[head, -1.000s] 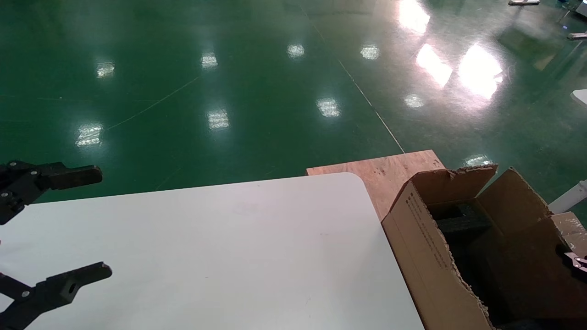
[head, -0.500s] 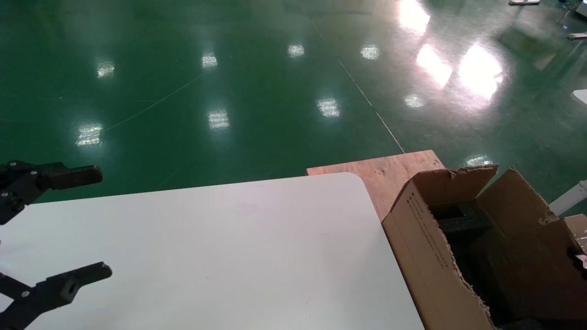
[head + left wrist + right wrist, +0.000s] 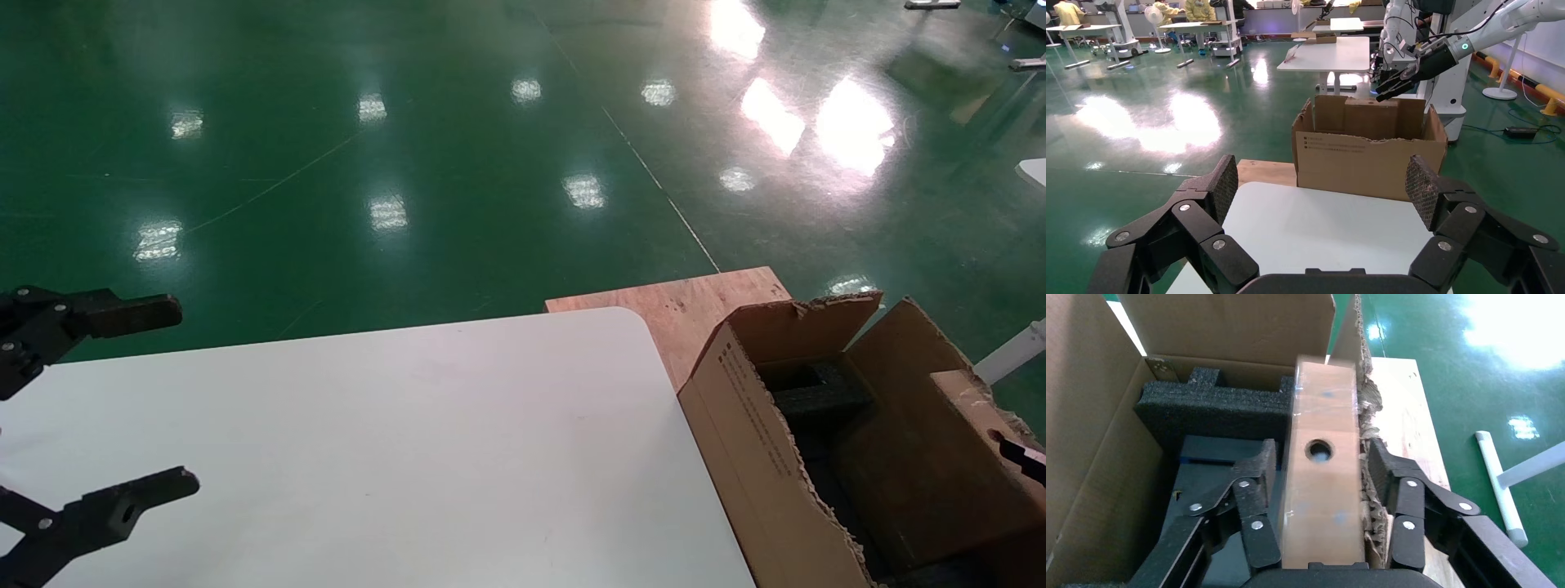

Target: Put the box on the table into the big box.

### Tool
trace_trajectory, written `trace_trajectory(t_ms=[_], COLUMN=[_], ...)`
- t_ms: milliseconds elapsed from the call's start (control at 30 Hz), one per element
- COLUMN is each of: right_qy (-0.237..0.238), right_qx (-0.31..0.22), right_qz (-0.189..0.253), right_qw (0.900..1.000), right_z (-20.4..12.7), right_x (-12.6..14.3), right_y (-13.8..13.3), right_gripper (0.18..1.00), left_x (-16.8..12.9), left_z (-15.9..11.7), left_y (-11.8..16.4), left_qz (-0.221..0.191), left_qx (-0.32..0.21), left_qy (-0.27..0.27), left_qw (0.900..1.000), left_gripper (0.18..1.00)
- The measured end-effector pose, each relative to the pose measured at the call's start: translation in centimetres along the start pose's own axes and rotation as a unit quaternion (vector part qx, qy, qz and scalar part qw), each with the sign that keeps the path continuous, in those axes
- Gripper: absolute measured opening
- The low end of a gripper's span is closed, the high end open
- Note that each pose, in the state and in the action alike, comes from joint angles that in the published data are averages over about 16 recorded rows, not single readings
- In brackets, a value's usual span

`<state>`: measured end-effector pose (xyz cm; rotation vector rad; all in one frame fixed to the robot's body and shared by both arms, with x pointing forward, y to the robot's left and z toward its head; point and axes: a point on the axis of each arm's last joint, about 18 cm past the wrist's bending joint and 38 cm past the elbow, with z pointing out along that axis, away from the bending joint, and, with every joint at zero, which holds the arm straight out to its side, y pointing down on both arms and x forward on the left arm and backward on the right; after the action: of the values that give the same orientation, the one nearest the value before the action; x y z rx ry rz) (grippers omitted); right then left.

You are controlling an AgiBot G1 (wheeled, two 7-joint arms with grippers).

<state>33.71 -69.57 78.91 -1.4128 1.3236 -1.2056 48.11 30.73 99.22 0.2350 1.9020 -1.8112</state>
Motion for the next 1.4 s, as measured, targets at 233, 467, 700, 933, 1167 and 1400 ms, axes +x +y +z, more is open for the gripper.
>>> trace_trajectory(t_ms=[233, 467, 700, 933, 1167, 1400], right_qy=[0.0, -0.01, -0.043, -0.099, -0.16, -0.211], right_qx=[0.0, 0.006, 0.024, 0.051, 0.077, 0.096], right_qz=[0.0, -0.008, -0.035, -0.084, -0.136, -0.175], right_qw=[1.0, 1.0, 0.998, 0.99, 0.975, 0.957], right_z=[0.0, 0.4, 2.0, 4.7, 7.2, 8.7], right_x=[0.0, -0.4, -1.8, -4.9, -9.4, -14.2], right_y=[0.0, -0.7, -3.3, -7.7, -12.4, -15.8], right_gripper=[0.655, 0.783, 0.897, 0.97, 0.996, 1.001], left_x=[0.0, 0.0, 0.0, 0.0, 0.0, 0.0], left_z=[0.0, 0.0, 0.0, 0.0, 0.0, 0.0], left_y=[0.0, 0.0, 0.0, 0.0, 0.0, 0.0], left_qz=[0.0, 0.0, 0.0, 0.0, 0.0, 0.0], left_qx=[0.0, 0.0, 0.0, 0.0, 0.0, 0.0], left_qy=[0.0, 0.0, 0.0, 0.0, 0.0, 0.0], left_qw=[1.0, 1.0, 1.0, 1.0, 1.0, 1.0], left_gripper=[1.001, 1.001, 1.001, 1.001, 1.001, 1.001])
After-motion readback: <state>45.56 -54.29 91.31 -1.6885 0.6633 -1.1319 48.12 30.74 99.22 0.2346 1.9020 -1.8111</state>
